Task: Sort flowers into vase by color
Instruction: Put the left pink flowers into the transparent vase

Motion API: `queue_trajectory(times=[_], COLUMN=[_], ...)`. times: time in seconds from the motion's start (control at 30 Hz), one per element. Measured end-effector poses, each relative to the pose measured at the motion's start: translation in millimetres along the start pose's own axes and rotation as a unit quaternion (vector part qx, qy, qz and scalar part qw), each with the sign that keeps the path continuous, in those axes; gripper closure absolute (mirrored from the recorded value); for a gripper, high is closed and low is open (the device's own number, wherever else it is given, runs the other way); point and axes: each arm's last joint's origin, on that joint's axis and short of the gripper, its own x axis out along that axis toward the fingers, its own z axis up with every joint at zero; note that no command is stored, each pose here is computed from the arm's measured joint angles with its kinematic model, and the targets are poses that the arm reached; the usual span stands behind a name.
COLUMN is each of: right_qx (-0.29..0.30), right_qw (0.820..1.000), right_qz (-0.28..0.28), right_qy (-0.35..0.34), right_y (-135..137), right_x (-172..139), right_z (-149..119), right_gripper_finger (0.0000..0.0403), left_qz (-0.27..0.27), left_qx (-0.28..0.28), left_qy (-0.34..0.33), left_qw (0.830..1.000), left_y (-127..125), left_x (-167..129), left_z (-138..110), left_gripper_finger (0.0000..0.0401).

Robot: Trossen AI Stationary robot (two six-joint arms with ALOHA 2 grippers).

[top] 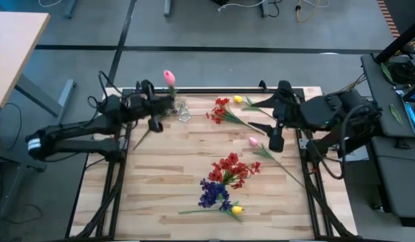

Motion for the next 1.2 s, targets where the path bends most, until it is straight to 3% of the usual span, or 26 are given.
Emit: queue_trajectory(times=[0.27,0.43,0.87,1.2], right_qx=[0.003,0.009,0.041,0.042], right_qw=[1.000,1.000,0.999,0.999], right_qz=[0.001,0.001,-0.001,-0.001], right_qy=[0.019,0.011,0.006,0.006], right_y=[10.5,11.7,8.4,10.8], right_x=[17.9,20.5,17.1,21.3], right_z=[-18.8,-32.9,-75.8,-82.7], right_gripper_finger=[0.0158,0.0158,0.0158,0.0158], left_qz=[0.019,0.039,0.056,0.069], left_qx=[-0.077,-0.085,-0.064,-0.066], left_qy=[-0.057,-0.034,-0.009,-0.002], left_qw=[0.995,0.995,0.996,0.995], left_y=[45.4,57.5,74.5,82.9], left_x=[-21.0,-15.1,2.0,2.0], left_z=[-51.3,-75.2,-101.8,-111.5], left_gripper_finger=[0.0401,0.0401,0.0401,0.0401])
